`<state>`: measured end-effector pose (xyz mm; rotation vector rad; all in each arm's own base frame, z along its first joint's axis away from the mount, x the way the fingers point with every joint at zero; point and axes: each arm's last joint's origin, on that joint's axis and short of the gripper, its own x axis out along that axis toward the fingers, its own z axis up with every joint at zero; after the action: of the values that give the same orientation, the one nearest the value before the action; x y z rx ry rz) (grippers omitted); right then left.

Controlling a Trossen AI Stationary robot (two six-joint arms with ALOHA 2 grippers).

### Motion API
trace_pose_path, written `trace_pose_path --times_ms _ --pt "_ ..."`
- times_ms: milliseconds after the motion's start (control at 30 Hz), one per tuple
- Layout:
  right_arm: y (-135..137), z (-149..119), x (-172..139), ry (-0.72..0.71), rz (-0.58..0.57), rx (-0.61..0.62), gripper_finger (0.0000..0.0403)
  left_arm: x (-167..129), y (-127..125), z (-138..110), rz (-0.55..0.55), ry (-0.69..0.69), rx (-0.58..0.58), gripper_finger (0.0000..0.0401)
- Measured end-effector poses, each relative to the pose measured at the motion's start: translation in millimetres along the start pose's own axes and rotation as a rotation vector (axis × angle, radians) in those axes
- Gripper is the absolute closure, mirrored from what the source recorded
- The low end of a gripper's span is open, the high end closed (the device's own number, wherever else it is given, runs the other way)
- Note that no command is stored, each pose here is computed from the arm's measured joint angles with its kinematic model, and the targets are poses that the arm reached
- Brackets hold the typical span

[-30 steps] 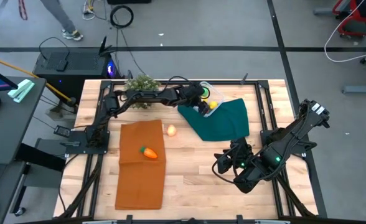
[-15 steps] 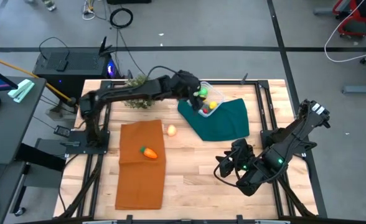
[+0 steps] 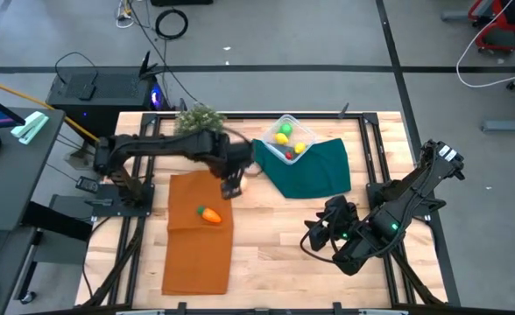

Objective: Pick and placing Produce into tupperware
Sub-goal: Put the carrot into the transparent bin

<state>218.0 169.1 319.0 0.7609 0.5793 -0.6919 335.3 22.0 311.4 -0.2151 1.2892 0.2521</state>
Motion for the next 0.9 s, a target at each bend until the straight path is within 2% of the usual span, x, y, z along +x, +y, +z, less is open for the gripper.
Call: trace_pose_path --times_ms 100,300,367,533,633,733,900 --pt "0 0 0 0.009 -0.002 -0.025 0.0193 5 -18 -14 0.002 0.084 0.068 0.0150" --pt "0 -1 0 0.023 -0.003 -0.054 0.0193 23 -58 -40 -0.030 0.148 0.292 0.0152" --pt "0 -1 0 0.023 -0.003 -0.055 0.0193 32 -66 -50 -0.030 0.181 0.328 0.0153" --pt "0 -1 0 0.023 -0.003 -0.060 0.0193 61 -76 -67 -0.031 0.184 0.347 0.0155" --pt "0 -1 0 0.025 -0.004 -0.057 0.0193 74 -79 -72 -0.069 0.164 0.354 0.0160" --pt "0 -1 0 0.033 -0.001 -0.049 0.0193 83 -81 -78 -0.124 0.169 0.383 0.0166" --pt "2 -1 0 0.037 0.016 -0.032 0.0193 89 -86 -87 -0.148 0.192 0.477 0.0175"
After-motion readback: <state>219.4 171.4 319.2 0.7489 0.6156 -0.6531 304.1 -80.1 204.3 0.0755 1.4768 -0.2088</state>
